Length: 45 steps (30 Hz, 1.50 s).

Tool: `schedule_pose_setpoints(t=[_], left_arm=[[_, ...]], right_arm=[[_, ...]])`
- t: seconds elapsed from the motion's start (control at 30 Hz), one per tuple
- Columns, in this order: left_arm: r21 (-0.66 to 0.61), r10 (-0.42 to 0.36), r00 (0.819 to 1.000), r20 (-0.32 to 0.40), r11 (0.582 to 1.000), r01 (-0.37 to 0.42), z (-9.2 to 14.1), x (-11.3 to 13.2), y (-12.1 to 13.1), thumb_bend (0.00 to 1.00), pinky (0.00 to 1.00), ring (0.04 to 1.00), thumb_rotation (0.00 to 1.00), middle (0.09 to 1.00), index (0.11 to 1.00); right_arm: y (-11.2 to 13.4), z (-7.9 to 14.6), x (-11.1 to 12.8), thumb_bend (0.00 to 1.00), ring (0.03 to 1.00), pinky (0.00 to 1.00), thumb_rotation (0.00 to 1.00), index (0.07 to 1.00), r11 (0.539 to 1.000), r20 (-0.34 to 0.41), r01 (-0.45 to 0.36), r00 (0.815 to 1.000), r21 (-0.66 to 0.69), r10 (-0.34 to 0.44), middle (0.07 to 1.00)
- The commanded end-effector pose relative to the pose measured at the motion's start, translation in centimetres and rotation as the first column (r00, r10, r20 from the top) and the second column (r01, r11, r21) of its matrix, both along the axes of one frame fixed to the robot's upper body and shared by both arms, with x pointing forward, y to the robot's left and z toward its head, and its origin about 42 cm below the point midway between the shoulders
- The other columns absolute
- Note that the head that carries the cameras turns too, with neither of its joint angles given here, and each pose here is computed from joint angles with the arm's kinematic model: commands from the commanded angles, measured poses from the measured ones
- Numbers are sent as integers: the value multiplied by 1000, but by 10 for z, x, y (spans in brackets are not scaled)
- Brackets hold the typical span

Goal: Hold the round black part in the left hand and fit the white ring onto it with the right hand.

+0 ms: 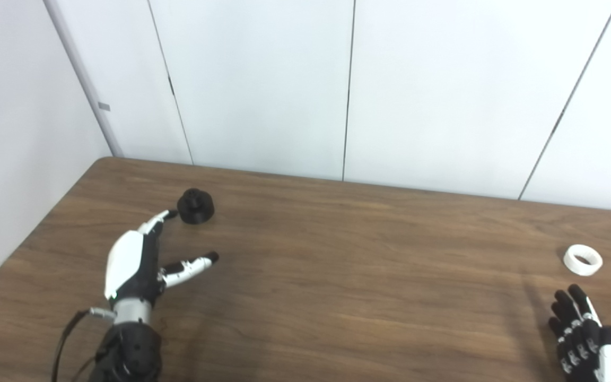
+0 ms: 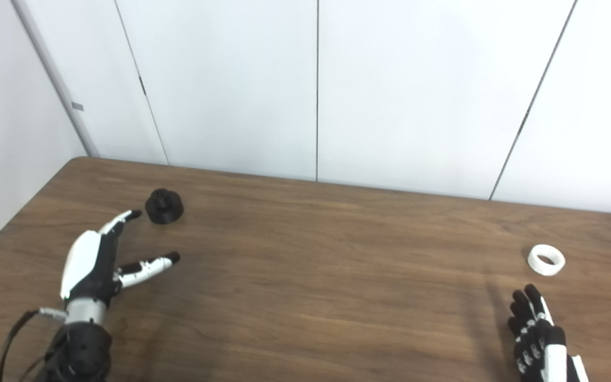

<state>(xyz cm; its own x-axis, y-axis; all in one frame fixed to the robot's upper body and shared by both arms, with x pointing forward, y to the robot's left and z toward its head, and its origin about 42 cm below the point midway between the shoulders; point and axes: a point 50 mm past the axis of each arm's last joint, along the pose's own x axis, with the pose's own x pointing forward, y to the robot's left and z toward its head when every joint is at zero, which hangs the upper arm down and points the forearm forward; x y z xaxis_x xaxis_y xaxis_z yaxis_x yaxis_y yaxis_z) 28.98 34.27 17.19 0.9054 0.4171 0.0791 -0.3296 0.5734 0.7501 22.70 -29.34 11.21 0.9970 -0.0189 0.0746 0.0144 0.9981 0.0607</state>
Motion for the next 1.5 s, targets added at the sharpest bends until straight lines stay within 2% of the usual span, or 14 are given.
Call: schedule_pose_setpoints(t=[0.0, 0.33, 0.6, 0.73, 1.0, 1.07, 1.47], left_arm=[[80, 24, 997, 71, 996, -30, 21, 16, 11, 913, 997, 948, 375, 910, 863], [205, 96, 995, 11, 974, -96, 17, 56, 34, 904, 1000, 966, 434, 915, 855], [241, 118, 991, -58, 965, -101, 16, 91, 45, 885, 1000, 974, 445, 926, 846], [254, 124, 989, -83, 962, -99, 17, 106, 48, 897, 1000, 969, 444, 917, 837], [218, 117, 987, -113, 972, -91, 18, 130, 49, 901, 1000, 959, 433, 910, 828], [196, 111, 987, -114, 977, -88, 17, 134, 48, 914, 1000, 943, 422, 887, 796], [116, 73, 988, -140, 992, -57, 14, 148, 41, 894, 1000, 945, 383, 889, 800]], right_arm=[[0, -19, -14, 530, 965, 1000, 1000, 965, 1000, -66, 6, 998, 19, -4, 959], [1, -20, -15, 546, 958, 993, 1000, 962, 1000, -66, 5, 998, 19, -4, 950], [2, -21, -15, 563, 960, 978, 1000, 958, 1000, -75, 12, 997, 6, -11, 948], [2, -22, -16, 540, 958, 976, 1000, 959, 1000, -77, 15, 997, 15, -14, 951], [1, -23, -17, 550, 951, 974, 1000, 958, 1000, -80, 12, 997, 14, -10, 945], [1, -23, -18, 556, 946, 964, 1000, 953, 1000, -80, 13, 997, 14, -12, 941], [-1, -22, -22, 531, 932, 973, 1000, 945, 1000, -82, 13, 997, 14, -12, 938]])
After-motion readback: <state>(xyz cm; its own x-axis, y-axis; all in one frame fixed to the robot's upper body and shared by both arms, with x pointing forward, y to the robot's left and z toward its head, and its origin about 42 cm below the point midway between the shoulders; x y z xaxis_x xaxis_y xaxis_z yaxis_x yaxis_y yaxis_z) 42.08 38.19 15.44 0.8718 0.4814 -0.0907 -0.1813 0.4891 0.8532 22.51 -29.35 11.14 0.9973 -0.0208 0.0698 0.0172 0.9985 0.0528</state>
